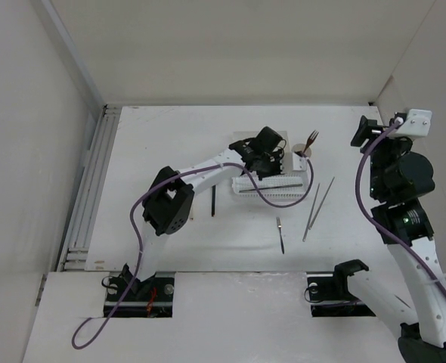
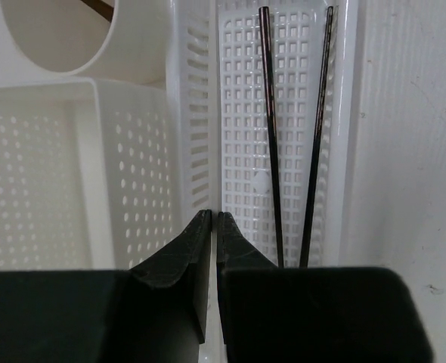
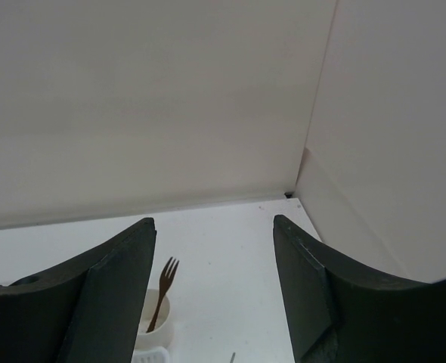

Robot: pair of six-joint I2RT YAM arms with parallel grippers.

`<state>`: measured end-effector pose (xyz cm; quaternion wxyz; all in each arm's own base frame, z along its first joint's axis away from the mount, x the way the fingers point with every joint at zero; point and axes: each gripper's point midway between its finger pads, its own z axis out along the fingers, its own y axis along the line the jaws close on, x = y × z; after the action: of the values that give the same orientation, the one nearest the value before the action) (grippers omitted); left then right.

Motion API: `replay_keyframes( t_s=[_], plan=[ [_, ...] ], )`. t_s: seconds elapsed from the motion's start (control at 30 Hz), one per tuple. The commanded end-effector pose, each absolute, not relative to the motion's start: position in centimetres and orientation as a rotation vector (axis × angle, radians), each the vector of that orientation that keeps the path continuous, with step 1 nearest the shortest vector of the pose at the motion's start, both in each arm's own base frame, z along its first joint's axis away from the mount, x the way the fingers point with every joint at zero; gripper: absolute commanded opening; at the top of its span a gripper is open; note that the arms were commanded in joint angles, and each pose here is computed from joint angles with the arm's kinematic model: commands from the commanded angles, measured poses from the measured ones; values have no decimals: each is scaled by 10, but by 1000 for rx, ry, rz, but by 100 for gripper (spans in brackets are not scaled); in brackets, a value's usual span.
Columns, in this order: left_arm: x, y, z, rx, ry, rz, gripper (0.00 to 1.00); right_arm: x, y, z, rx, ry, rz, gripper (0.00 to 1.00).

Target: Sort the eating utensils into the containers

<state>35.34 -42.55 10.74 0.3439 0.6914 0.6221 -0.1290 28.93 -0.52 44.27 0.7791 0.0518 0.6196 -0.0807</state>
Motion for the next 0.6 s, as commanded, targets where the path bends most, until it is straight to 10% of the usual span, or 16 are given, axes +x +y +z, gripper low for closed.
replay_keyframes(
  t_s=[0.0,0.3,0.57],
  plan=[
    [340,-445,114,1836,1530,-392,0,284,-15,436,159,1370,-197,69],
    [327,-452,97,1831,1592,-471,1,281,-17,436,133,1374,-232,72],
    [343,-449,107,1710,1668,-359,48,299,-12,402,211,1506,-178,91]
  ],
)
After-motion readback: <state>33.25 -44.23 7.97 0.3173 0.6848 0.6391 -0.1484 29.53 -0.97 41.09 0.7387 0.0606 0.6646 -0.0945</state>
